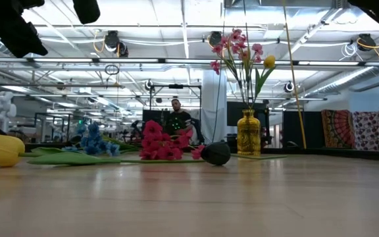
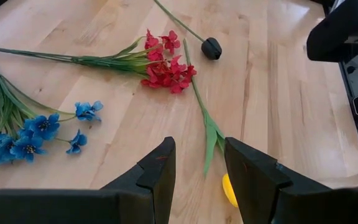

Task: Sort flowers into vase by color
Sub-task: Put the bottom blue flowers into the transparent vase

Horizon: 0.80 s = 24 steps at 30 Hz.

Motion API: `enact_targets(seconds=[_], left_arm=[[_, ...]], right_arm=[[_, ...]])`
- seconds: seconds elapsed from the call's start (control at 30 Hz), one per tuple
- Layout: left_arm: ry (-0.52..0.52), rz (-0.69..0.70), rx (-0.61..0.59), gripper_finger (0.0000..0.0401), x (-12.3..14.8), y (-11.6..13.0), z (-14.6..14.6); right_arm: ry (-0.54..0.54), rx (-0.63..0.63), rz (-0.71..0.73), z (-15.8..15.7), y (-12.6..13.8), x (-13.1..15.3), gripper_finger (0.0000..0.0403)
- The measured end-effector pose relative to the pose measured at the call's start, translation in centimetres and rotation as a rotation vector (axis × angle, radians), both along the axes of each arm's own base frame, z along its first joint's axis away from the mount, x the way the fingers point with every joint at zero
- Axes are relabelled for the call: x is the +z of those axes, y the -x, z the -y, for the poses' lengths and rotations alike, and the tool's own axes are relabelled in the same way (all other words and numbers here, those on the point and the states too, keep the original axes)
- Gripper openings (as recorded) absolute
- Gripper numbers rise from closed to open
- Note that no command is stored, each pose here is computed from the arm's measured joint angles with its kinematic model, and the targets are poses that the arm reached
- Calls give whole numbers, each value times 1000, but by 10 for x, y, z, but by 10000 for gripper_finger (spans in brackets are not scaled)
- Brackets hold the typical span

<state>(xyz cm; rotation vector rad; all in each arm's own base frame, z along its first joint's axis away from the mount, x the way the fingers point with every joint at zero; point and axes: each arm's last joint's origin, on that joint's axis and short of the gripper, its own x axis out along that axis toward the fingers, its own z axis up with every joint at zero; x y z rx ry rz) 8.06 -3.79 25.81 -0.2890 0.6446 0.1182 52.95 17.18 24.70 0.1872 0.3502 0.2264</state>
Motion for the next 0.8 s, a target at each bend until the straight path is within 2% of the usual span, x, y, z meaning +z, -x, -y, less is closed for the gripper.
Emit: enact_targets(seconds=[0.57, 0.8], left_arm=[[0, 0, 0, 143, 0, 0, 0], [-12, -1, -9, 143, 0, 0, 0]], right_arm=[[-18, -14, -21, 1, 0, 5, 69], [-38, -25, -39, 3, 0, 4, 109]])
